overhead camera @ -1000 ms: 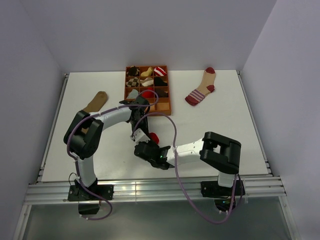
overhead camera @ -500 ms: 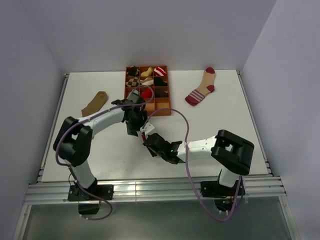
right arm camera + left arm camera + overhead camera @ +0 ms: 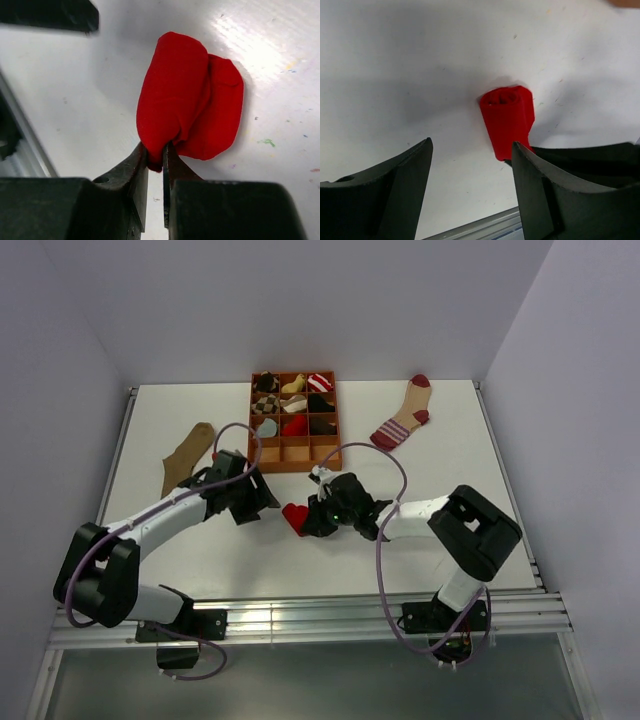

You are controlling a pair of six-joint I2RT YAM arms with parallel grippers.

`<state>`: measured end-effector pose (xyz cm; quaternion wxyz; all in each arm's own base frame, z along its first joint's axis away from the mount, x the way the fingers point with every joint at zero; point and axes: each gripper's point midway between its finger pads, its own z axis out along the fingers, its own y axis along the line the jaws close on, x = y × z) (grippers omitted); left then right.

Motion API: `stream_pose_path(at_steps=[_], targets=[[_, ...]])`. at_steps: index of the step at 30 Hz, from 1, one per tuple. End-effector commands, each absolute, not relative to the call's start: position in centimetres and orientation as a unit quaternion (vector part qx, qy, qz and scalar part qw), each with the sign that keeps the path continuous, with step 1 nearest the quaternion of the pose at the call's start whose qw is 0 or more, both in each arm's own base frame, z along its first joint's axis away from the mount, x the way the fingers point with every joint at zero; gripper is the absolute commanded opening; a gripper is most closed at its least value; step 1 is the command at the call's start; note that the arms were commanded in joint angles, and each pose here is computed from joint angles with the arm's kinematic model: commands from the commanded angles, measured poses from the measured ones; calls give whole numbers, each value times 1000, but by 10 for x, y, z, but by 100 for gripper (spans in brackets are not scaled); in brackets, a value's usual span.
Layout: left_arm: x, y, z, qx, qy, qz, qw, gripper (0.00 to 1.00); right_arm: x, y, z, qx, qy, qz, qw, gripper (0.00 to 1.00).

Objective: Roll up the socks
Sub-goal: Roll the sock at the center of the board.

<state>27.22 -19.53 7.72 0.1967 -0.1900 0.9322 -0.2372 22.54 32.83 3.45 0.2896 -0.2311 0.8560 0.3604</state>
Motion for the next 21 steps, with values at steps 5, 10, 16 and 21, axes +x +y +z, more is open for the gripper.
stream_pose_path(at_steps=[5, 10, 16, 21], targets=[[274, -224, 86, -192, 889, -351, 221, 70, 202, 334, 27, -221, 835, 469, 187, 0], [272, -230, 69, -203, 888, -360, 203, 69, 204, 333, 18, -209, 839, 470, 177, 1], [271, -232, 46, -209, 900, -339, 177, 61, 207, 331, 11, -192, 845, 470, 170, 2], [260, -221, 20, -211, 923, -288, 144, 51, 214, 327, 13, -191, 853, 451, 181, 5]])
